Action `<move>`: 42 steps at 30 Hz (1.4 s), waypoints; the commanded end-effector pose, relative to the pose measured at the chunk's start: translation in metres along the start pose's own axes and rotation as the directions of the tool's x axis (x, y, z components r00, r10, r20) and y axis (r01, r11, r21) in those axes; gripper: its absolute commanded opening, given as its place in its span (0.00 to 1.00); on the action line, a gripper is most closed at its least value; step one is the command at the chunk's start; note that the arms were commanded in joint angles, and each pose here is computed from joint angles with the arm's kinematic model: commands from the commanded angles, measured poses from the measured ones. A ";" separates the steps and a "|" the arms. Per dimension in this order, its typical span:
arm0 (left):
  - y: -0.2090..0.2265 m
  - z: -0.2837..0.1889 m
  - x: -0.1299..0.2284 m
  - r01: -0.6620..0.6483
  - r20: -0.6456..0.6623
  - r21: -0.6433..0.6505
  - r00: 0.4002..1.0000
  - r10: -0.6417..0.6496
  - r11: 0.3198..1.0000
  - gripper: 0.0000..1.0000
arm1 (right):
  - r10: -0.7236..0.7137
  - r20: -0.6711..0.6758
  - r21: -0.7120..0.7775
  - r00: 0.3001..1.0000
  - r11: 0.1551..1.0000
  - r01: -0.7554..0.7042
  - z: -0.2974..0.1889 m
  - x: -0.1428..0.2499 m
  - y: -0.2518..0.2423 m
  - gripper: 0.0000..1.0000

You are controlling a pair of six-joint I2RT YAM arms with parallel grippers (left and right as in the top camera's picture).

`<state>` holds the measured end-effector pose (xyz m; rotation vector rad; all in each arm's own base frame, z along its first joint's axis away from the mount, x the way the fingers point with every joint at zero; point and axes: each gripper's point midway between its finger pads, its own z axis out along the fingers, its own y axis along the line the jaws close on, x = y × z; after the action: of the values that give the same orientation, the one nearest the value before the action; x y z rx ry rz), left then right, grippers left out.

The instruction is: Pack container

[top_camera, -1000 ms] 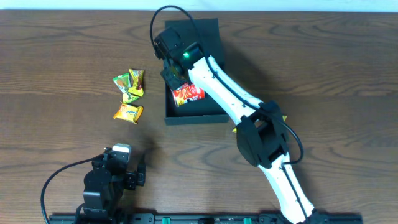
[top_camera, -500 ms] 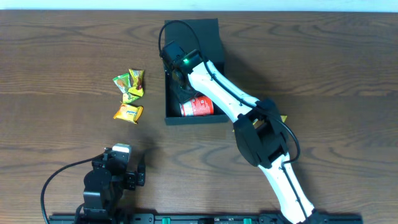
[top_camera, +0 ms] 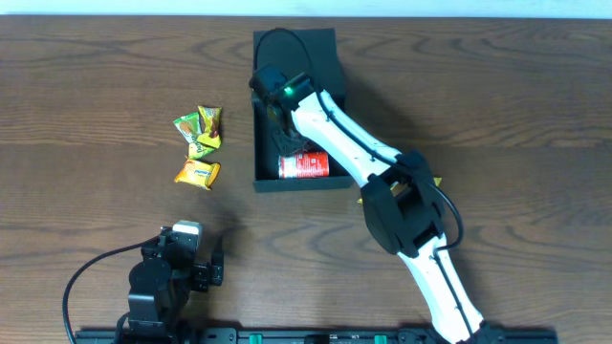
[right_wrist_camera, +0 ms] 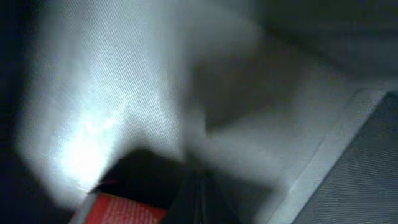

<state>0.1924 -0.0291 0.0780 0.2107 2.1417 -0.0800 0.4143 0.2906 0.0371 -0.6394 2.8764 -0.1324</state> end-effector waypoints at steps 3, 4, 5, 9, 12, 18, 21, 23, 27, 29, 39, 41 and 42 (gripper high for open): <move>-0.003 0.001 0.001 -0.008 0.002 0.016 1.000 0.008 1.000 0.95 | 0.032 0.132 -0.013 0.991 0.999 -0.030 -0.037 -0.037 -0.001 0.02; -0.003 0.001 0.001 -0.008 0.001 0.016 1.000 0.008 1.000 0.95 | 0.033 0.143 -0.034 0.989 0.999 -0.029 -0.044 -0.040 0.003 0.02; -0.003 0.001 0.001 -0.008 0.001 0.016 1.000 0.008 1.000 0.95 | 0.040 0.145 -0.055 0.989 0.998 -0.032 -0.048 -0.041 0.007 0.02; -0.003 0.001 0.001 -0.008 0.002 0.016 1.000 0.008 1.000 0.95 | 0.125 0.120 -0.130 0.985 0.985 -0.109 -0.057 -0.036 0.027 0.02; -0.003 0.001 0.001 -0.008 0.001 0.016 1.000 0.008 1.000 0.95 | 0.177 0.059 -0.179 0.983 0.970 -0.164 -0.059 -0.023 0.046 0.02; -0.003 0.001 0.001 -0.008 0.002 0.016 1.000 0.008 1.000 0.96 | 0.147 0.029 -0.189 0.989 0.972 -0.139 -0.063 -0.008 0.073 0.02; -0.003 0.001 0.001 -0.008 0.001 0.016 1.000 0.008 1.000 0.95 | 0.159 0.011 -0.173 0.987 0.973 -0.154 -0.064 -0.001 0.077 0.02; -0.003 0.001 0.001 -0.008 0.001 0.016 1.000 0.008 1.000 0.95 | 0.155 0.004 -0.169 0.988 0.974 -0.152 -0.063 0.001 0.077 0.02; -0.003 0.001 0.001 -0.008 0.001 0.016 1.000 0.008 1.000 0.95 | 0.173 -0.005 -0.155 0.985 0.973 -0.172 -0.061 0.003 0.075 0.02; -0.003 0.001 0.001 -0.008 0.001 0.016 1.000 0.008 1.000 0.95 | 0.188 -0.024 -0.145 0.982 0.971 -0.190 -0.056 0.008 0.075 0.02; -0.003 0.001 0.001 -0.008 0.001 0.016 1.000 0.008 1.000 0.96 | 0.210 -0.057 -0.093 0.976 0.972 -0.215 -0.034 0.023 0.077 0.02; -0.003 0.001 0.001 -0.008 0.001 0.016 1.000 0.008 1.000 0.95 | 0.220 -0.072 -0.083 0.973 0.971 -0.226 -0.029 0.028 0.077 0.02; -0.003 0.001 0.001 -0.008 0.001 0.016 1.000 0.008 1.000 0.95 | 0.224 -0.083 -0.076 0.971 0.970 -0.230 -0.024 0.031 0.076 0.02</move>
<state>0.1924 -0.0291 0.0780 0.2107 2.1413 -0.0800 0.3560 0.3507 0.0544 -0.3592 3.0007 0.0464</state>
